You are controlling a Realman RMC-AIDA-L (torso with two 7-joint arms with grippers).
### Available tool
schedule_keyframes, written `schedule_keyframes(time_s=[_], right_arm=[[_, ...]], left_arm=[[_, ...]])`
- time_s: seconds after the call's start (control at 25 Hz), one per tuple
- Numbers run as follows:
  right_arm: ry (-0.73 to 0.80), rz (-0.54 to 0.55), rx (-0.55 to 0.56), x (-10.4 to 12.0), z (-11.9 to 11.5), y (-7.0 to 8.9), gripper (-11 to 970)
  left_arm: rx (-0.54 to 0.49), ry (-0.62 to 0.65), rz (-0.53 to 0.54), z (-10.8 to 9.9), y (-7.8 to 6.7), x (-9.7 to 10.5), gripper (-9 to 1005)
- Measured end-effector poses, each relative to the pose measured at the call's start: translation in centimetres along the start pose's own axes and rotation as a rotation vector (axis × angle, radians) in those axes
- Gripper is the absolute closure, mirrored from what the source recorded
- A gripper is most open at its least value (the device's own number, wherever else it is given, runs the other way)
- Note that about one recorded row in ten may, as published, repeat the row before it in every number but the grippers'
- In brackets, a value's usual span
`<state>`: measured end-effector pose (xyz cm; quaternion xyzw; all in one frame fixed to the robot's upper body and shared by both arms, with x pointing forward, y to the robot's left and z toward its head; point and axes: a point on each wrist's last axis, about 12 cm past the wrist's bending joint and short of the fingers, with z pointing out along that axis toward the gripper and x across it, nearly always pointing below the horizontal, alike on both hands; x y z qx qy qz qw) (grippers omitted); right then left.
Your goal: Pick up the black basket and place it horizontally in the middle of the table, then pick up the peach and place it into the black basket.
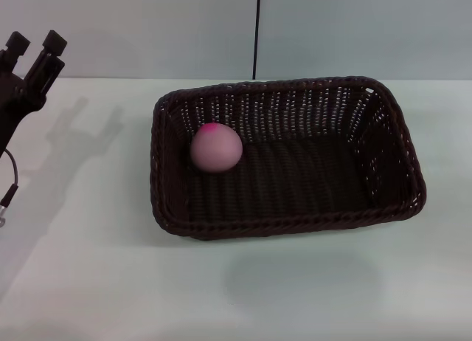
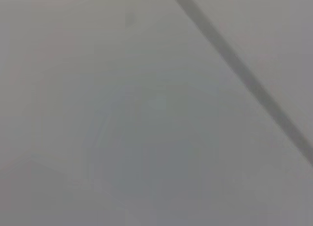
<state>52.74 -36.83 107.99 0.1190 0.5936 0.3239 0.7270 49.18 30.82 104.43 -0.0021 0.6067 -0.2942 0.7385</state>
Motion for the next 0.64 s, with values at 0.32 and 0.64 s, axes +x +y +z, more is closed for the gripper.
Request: schedule_keyframes(time_s=[0.32,0.64], right_arm=[[-0.055,-0.002,0.142,0.3,-1.4,-1.4,362],[-0.041,-0.046,0.165,0.7,-1.5,-1.6,362]], left_arm=[[0.005,-0.002,0.000,0.2,0.0,0.0,211],[0.001,0.000,-0.002,0.1,-0.1,0.0,211]])
